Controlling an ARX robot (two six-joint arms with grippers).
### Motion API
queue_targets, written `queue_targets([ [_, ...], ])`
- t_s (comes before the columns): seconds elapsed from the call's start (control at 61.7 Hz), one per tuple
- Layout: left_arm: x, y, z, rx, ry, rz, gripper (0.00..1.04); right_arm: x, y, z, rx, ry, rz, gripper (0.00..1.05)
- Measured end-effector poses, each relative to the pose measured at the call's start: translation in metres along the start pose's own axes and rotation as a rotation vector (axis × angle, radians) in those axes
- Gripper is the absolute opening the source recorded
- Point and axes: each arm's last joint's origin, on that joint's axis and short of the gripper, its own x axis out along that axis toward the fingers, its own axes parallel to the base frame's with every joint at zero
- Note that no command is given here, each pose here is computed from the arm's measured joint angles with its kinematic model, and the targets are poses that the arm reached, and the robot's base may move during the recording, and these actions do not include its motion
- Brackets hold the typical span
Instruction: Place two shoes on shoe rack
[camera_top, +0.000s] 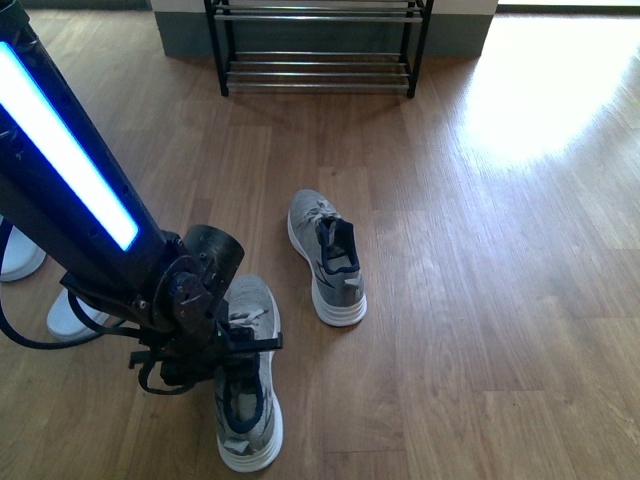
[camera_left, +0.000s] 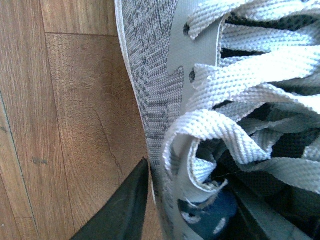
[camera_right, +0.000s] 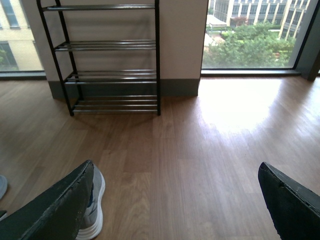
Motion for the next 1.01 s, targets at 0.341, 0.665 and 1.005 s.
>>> queue_targets([
  [0.341,0.0,0.007,-0.003,0.004,-0.027,0.07,0.02,0.0,0.0,0.0,0.0,0.0,0.0,0.96],
  [0.665,-0.071,0.036,0.0,-0.035,-0.233,0.203,0.02,0.0,0.0,0.0,0.0,0.0,0.0,0.96],
  [1.005,-0.216,0.051,-0.029,-0.042,-0.583,0.341,0.02,0.0,0.0,0.0,0.0,0.0,0.0,0.96],
])
